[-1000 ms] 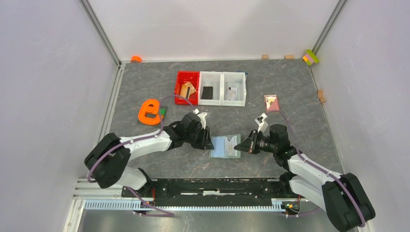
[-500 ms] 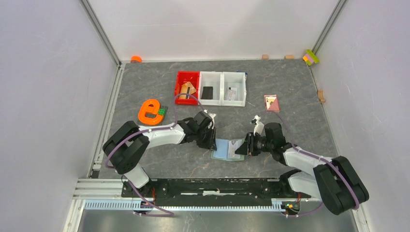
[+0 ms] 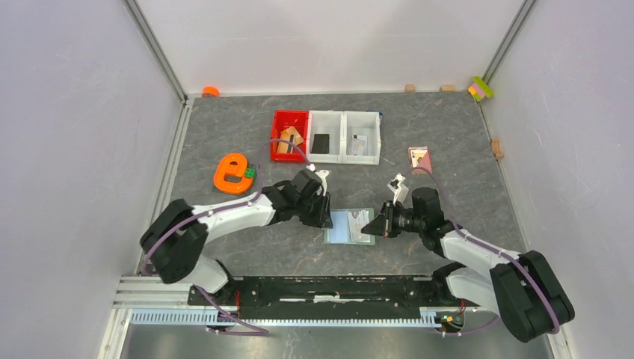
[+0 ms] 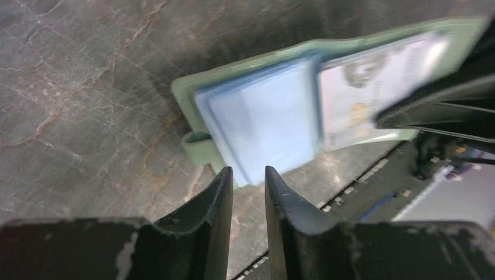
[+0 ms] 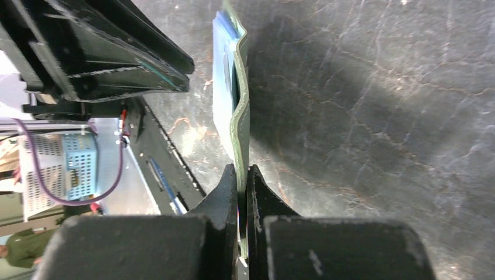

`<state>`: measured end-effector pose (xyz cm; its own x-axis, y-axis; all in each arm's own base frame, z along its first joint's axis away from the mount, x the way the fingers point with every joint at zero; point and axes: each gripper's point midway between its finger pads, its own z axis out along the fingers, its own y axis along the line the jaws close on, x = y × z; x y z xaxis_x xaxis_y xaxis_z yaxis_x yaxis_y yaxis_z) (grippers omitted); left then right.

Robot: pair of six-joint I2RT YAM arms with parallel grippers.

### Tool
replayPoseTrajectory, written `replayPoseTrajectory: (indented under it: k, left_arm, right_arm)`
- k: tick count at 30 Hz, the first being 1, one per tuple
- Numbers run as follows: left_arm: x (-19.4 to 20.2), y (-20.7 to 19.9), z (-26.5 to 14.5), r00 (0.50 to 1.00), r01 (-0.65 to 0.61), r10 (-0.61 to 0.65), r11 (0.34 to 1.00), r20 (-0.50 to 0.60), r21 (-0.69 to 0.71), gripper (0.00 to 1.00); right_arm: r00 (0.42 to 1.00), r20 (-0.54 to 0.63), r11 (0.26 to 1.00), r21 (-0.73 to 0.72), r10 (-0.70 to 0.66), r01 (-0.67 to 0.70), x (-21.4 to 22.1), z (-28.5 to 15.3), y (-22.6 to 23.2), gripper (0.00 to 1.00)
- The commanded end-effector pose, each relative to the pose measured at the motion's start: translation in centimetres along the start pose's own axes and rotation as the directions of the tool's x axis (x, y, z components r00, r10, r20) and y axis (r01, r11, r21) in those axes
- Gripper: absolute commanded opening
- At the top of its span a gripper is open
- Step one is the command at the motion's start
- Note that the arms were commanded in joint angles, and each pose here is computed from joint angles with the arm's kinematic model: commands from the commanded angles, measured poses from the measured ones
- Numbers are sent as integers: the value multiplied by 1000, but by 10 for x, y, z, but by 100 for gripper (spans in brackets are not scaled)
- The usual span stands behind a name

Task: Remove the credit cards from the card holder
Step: Remove the credit card from the card holder.

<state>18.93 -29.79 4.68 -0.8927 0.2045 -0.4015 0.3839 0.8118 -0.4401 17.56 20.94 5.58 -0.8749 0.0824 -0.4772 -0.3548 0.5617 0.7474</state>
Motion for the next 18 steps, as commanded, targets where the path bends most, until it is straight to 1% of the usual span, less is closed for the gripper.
replayPoseTrajectory:
  k: [1, 4, 6, 13, 15, 18]
  left_arm:
    - [-28, -37, -34, 989, -7, -15, 988, 145, 154, 34]
    - [-38, -64, -48, 976, -10, -58, 951, 210, 309, 36]
    - [-43, -74, -54, 967, -18, -76, 930, 242, 367, 37]
    - [-48, -93, -61, 966, -16, -116, 867, 233, 498, 37]
    - [-50, -94, -64, 962, -8, -135, 855, 237, 518, 38]
    - [-50, -95, -64, 962, -4, -141, 849, 233, 528, 38]
  right_arm:
    - [997, 70, 990, -139, 22, -12, -16, -6, 33, 0]
    - [996, 86, 984, -177, 27, -11, -21, -10, 45, 0]
    - [996, 89, 975, -222, 31, -11, -24, -13, 56, 0]
    - [994, 108, 950, -311, 5, 29, -29, -21, 77, 0]
    - [995, 97, 945, -326, 11, 22, -27, -22, 80, 0]
    - [996, 85, 923, -386, 23, 12, -23, -28, 91, 0]
